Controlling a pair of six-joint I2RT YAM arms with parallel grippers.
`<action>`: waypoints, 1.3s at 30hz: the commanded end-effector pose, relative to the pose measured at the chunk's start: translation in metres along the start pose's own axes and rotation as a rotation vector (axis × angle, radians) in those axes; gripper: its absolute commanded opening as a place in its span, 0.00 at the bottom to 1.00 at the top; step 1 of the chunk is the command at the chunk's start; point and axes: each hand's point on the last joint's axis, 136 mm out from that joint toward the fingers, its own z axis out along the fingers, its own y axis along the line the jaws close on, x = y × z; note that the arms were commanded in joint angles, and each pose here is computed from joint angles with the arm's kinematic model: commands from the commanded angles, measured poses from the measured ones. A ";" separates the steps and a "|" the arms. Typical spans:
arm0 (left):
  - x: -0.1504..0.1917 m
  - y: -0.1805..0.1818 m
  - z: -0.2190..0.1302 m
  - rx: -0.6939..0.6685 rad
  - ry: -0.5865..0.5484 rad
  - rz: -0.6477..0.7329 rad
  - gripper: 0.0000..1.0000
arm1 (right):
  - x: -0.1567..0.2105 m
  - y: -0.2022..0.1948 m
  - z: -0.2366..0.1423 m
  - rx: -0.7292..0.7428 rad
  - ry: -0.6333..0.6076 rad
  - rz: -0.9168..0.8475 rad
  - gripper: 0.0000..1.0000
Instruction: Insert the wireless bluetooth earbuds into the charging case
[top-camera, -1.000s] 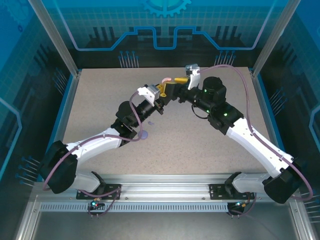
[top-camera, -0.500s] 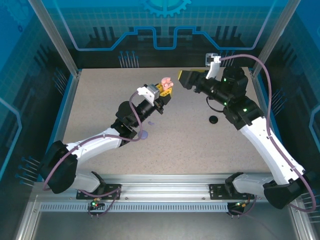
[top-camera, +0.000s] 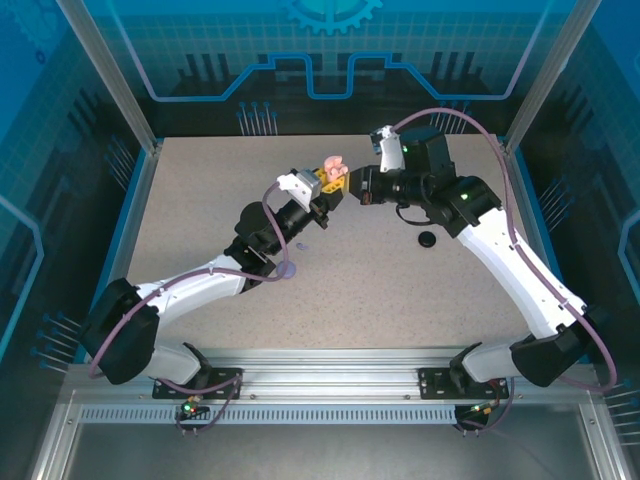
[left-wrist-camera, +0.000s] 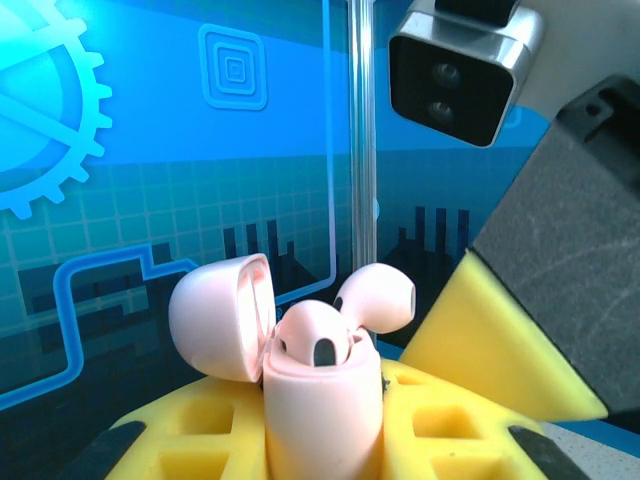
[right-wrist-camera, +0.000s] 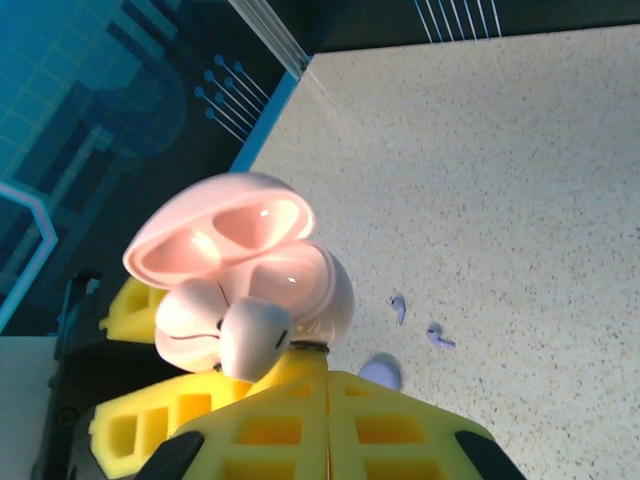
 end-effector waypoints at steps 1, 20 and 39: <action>-0.015 0.005 0.006 -0.018 -0.041 -0.003 0.00 | -0.003 0.014 -0.009 -0.030 -0.001 -0.020 0.06; -0.014 0.003 0.005 -0.002 -0.039 -0.006 0.00 | -0.012 0.013 -0.010 0.009 -0.025 -0.052 0.03; -0.015 -0.001 0.002 0.018 -0.043 -0.018 0.00 | -0.042 0.005 -0.005 0.015 -0.081 -0.045 0.03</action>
